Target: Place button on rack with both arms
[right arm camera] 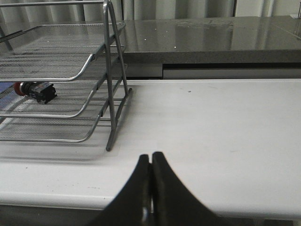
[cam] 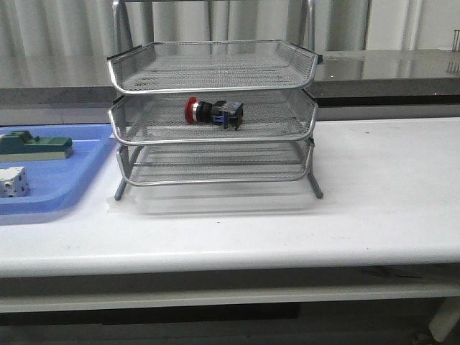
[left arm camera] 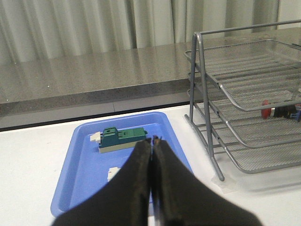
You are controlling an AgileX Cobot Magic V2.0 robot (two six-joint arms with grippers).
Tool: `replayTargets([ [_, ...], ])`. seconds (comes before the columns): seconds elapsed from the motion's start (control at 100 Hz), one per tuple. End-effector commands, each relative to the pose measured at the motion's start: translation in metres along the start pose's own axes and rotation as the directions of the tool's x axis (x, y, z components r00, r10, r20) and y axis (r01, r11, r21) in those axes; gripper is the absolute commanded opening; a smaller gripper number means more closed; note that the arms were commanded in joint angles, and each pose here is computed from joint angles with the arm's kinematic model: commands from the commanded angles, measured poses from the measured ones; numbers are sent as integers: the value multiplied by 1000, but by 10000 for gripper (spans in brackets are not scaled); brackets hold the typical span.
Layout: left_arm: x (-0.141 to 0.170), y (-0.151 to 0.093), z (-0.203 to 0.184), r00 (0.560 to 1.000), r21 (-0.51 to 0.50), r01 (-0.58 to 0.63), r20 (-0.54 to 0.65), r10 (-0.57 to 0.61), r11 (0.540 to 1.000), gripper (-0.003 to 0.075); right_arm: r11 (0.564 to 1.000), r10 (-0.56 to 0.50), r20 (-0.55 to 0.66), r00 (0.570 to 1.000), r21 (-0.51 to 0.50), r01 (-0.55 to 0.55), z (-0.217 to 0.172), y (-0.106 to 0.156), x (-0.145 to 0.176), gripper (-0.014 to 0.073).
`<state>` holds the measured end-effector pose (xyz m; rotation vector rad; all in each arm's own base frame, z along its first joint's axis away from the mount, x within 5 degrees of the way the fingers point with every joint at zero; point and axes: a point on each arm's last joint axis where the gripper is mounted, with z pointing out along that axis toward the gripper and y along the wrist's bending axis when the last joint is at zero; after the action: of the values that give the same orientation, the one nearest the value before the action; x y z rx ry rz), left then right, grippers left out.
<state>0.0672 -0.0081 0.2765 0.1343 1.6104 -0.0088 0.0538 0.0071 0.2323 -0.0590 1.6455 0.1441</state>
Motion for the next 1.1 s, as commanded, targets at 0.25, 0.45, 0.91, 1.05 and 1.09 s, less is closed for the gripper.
replayTargets([
  [0.25,-15,4,-1,996,-35,27,89,-23,999,-21,1000,-14,130,991,10,13,-1,-2,16,-57],
  [0.45,-15,4,-1,996,-35,27,89,-23,999,-21,1000,-13,127,992,10,11,2,-2,25,-57],
  [0.91,-15,4,-1,996,-35,27,89,-23,999,-21,1000,-14,124,992,10,12,2,-2,26,-57],
  [1.05,-15,4,-1,996,-35,27,89,-23,999,-21,1000,-14,124,992,10,12,2,-2,26,-57],
  [1.09,-15,4,-1,996,-35,27,89,-23,999,-21,1000,-14,124,992,10,12,2,-2,26,-57],
])
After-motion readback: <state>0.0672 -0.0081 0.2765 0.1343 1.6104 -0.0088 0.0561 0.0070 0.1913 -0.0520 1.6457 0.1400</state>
